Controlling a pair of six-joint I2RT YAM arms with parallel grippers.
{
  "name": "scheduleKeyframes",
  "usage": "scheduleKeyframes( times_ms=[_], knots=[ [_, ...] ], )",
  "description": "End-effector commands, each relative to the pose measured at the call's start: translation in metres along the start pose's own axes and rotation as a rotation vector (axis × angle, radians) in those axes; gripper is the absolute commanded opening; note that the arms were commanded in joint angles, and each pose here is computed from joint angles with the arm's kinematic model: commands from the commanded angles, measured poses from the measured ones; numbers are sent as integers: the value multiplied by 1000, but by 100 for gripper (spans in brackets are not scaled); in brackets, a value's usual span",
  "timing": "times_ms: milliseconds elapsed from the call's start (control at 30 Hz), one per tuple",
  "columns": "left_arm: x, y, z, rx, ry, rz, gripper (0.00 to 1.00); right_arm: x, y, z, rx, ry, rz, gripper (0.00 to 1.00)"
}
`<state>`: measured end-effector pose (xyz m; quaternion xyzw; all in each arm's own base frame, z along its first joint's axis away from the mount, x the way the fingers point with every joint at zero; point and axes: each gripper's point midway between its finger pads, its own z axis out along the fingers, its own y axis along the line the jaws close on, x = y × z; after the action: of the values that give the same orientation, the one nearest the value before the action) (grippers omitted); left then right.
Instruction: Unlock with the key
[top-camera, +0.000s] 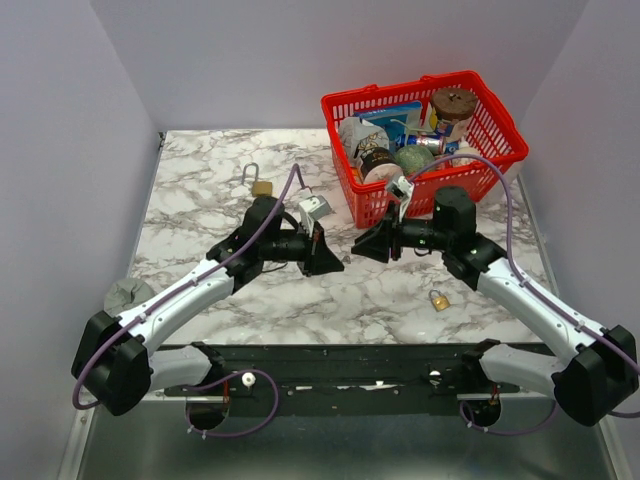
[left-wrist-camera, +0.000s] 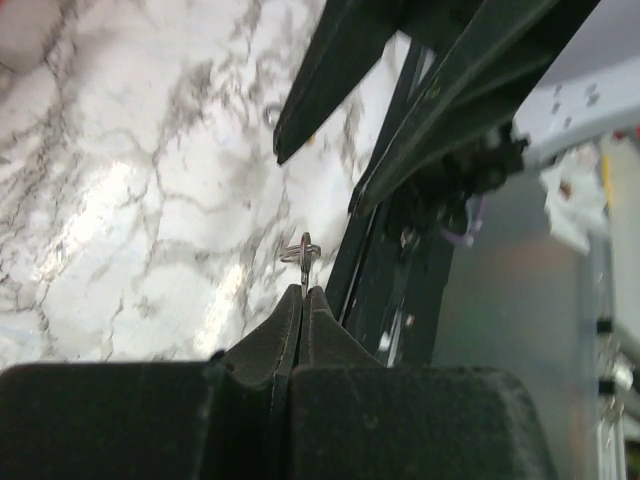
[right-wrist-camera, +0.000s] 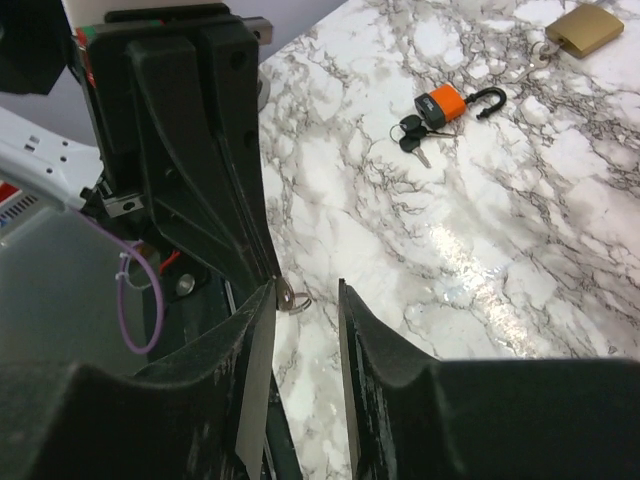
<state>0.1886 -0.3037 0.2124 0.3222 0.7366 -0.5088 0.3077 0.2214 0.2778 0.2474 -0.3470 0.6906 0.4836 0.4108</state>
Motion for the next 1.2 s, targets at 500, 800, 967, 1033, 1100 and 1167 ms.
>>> scheduleKeyframes(
  times_ms=[500,800,967,1033,1100,1167],
  knots=[
    [51,-10,-10,136,229,44,0,52,26,25,-150,268,25,34],
    [51,-13,-10,145,226,46,0,60,25,29,-158,293,38,34],
    [50,-12,-10,143,224,49,0,62,26,30,-169,299,42,31],
    [50,-12,-10,139,224,48,0,64,28,30,-180,307,48,31],
    [50,-10,-10,134,223,48,0,65,30,31,-188,314,49,30],
    [50,-10,-10,131,222,48,0,66,30,31,-188,318,50,27]
  ],
)
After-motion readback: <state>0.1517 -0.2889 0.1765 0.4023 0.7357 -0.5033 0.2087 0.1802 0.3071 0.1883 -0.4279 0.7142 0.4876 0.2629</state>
